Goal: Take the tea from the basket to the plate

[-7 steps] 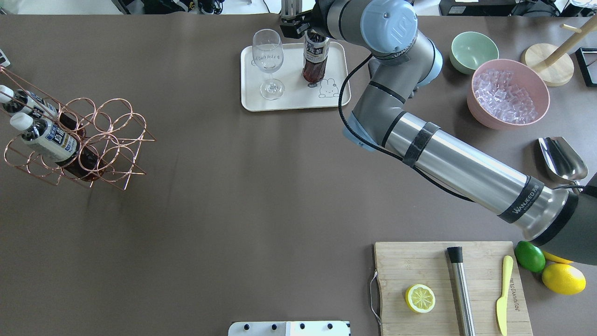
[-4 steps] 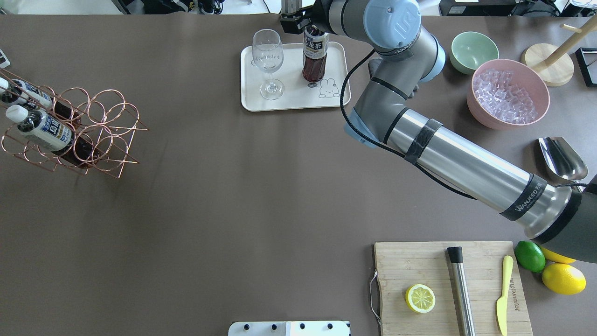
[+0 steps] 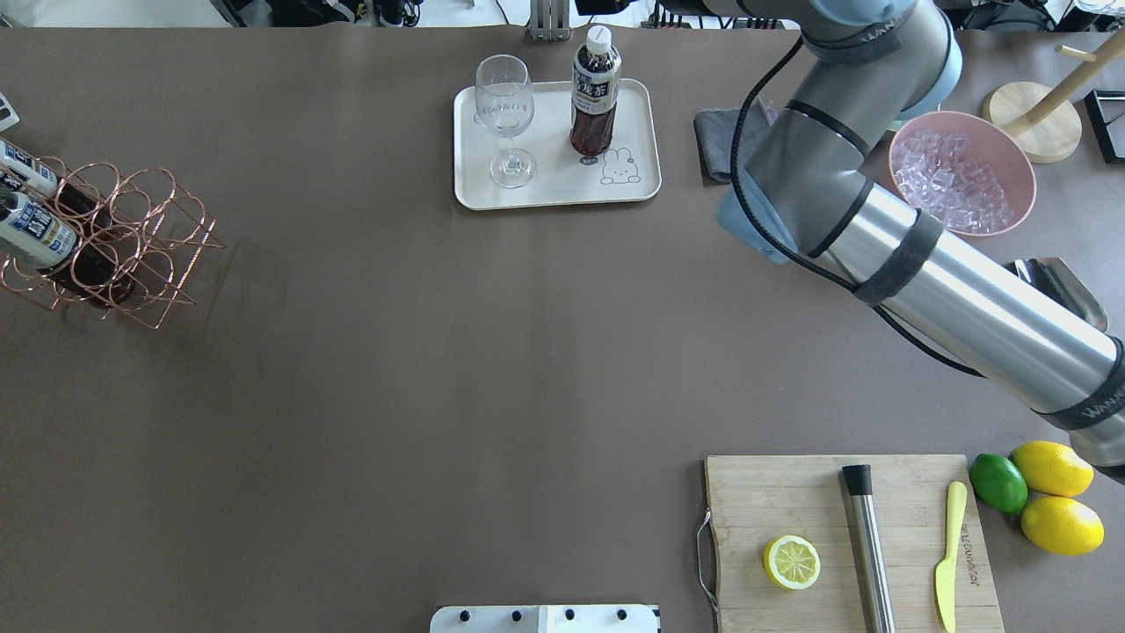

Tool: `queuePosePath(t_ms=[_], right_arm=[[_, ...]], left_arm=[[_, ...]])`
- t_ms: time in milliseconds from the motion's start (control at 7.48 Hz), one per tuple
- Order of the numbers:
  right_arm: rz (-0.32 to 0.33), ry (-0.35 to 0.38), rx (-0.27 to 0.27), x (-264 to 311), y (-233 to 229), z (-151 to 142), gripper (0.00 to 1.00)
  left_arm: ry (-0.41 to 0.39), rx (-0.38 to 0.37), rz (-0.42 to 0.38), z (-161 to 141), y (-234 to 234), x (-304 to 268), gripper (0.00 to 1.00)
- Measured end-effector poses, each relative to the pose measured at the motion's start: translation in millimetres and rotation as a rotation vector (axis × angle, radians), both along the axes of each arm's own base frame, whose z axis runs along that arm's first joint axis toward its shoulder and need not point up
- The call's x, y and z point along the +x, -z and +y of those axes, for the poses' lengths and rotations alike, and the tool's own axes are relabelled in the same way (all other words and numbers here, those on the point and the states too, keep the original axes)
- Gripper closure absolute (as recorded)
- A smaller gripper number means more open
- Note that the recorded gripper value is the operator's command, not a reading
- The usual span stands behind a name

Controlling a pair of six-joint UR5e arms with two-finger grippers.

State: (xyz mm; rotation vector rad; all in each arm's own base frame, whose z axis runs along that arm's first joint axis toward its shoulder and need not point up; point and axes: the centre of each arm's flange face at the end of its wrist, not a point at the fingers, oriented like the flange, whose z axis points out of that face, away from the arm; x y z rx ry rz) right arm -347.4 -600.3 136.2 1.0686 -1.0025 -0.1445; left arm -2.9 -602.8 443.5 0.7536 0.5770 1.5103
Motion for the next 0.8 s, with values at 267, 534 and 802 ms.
queuePosePath(t_ms=[267, 534, 802], right_arm=[[0.022, 0.031, -0.039, 41.2, -19.9, 43.5, 0.0], [0.068, 0.086, -0.149, 110.3, -60.6, 58.4, 0.0], [0.124, 0.139, -0.317, 204.5, -116.7, 48.9, 0.0]], left_arm=[[0.028, -0.009, -0.005, -10.4, -14.7, -16.8, 1.0], [0.064, -0.007, -0.008, -14.5, -7.8, -32.3, 1.0], [0.115, -0.009, -0.03, -27.2, 21.4, -49.2, 1.0]])
